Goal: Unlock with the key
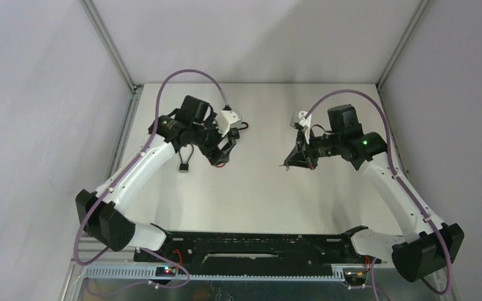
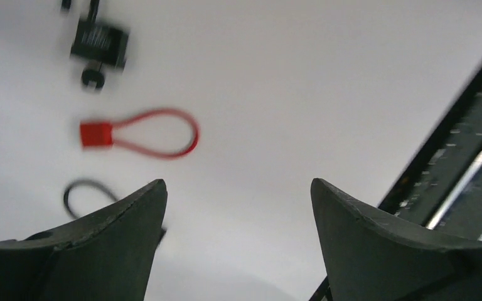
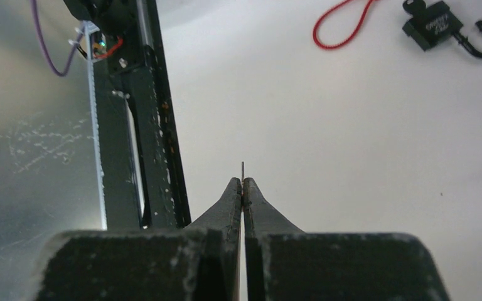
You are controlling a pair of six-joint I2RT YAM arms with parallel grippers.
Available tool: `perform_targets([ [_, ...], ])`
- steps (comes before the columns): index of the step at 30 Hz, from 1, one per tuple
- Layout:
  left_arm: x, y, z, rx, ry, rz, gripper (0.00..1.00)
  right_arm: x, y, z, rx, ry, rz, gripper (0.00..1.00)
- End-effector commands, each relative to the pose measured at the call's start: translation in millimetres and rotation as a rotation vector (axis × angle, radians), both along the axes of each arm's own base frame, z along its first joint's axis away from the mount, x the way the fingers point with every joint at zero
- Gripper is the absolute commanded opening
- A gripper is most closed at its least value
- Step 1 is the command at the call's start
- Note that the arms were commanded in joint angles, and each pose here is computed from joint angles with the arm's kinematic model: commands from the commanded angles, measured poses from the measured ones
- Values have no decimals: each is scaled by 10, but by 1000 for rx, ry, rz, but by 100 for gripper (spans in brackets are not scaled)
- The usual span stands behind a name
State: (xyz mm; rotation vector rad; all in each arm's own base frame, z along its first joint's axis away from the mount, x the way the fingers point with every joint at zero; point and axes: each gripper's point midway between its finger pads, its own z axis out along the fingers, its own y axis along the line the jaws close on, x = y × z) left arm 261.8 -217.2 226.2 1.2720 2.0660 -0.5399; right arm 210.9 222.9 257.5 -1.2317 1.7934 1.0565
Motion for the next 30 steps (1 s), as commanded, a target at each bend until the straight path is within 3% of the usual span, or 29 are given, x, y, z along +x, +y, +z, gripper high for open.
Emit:
perform_targets([
  [1,299,615,-461,221,43,224,88,15,-121,-80,-45,-88,-32,0],
  [6,625,907,-772,279,157,413,83,48,-187,-213,-76,-109,-58,0],
  [14,1177,760,-1269,303,313,546,74,45,-278,-306,-79,-121,-96,0],
  [18,1380,736,-1505,295,379,608,82,38,-313,-323,-76,-127,-114,0],
  [30,1643,811,-1772,224,435,783,87,57,-352,-348,-61,-105,-135,0],
])
